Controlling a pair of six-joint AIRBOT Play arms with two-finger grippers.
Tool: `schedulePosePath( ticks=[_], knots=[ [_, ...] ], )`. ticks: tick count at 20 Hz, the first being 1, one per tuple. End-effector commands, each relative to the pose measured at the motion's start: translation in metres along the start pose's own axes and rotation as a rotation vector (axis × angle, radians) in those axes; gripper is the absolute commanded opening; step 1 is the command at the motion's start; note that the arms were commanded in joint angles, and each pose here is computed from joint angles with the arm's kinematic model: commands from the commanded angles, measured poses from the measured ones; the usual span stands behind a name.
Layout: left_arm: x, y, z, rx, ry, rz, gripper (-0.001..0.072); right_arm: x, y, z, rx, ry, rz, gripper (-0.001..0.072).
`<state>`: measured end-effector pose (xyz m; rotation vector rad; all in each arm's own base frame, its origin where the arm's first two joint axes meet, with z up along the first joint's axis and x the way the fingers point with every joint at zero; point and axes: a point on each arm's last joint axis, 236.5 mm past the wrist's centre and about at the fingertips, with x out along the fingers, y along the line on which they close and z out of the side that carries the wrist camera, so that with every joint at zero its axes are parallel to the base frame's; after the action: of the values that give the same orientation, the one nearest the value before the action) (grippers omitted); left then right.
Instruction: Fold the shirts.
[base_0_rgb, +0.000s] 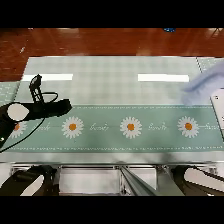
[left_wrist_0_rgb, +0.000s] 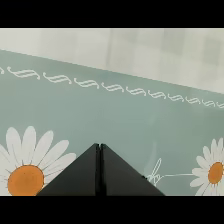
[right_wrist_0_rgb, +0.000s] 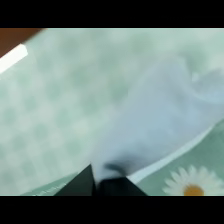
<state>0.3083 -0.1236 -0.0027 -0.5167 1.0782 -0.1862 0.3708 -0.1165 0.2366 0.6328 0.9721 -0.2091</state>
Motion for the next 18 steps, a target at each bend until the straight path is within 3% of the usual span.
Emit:
schedulePosePath(
  ticks=[1,7,13,14,15,16,18],
  knots=[
    [0.0,-0.001,0.007,0.001,-0.028,-0.004,0.0026,-0.024,-0.065,-0.031,0.155,0.034,-0.156,0.0015],
    [0.0,-0.002,0.012,0.001,-0.049,-0.007,0.0026,-0.051,-0.183,-0.118,0.484,0.079,-0.4,0.0016],
    [0.0,-0.002,0.012,0.008,-0.049,-0.007,0.0026,-0.054,-0.271,-0.276,0.778,0.366,-0.674,0.0018],
    [0.001,-0.001,0.011,0.008,-0.047,-0.006,0.0026,-0.052,-0.279,-0.295,0.836,0.393,-0.719,0.0088],
    [0.001,-0.001,0.011,0.007,-0.045,-0.005,0.0026,-0.048,-0.285,-0.308,0.86,0.416,-0.749,0.0296],
    [0.003,0.0,0.011,0.006,-0.041,-0.002,0.0026,-0.042,-0.288,-0.309,0.846,0.418,-0.741,0.0382],
    [0.008,0.004,0.011,0.019,-0.036,0.009,0.0026,-0.033,-0.296,-0.295,0.825,0.353,-0.726,0.0382]
  ],
)
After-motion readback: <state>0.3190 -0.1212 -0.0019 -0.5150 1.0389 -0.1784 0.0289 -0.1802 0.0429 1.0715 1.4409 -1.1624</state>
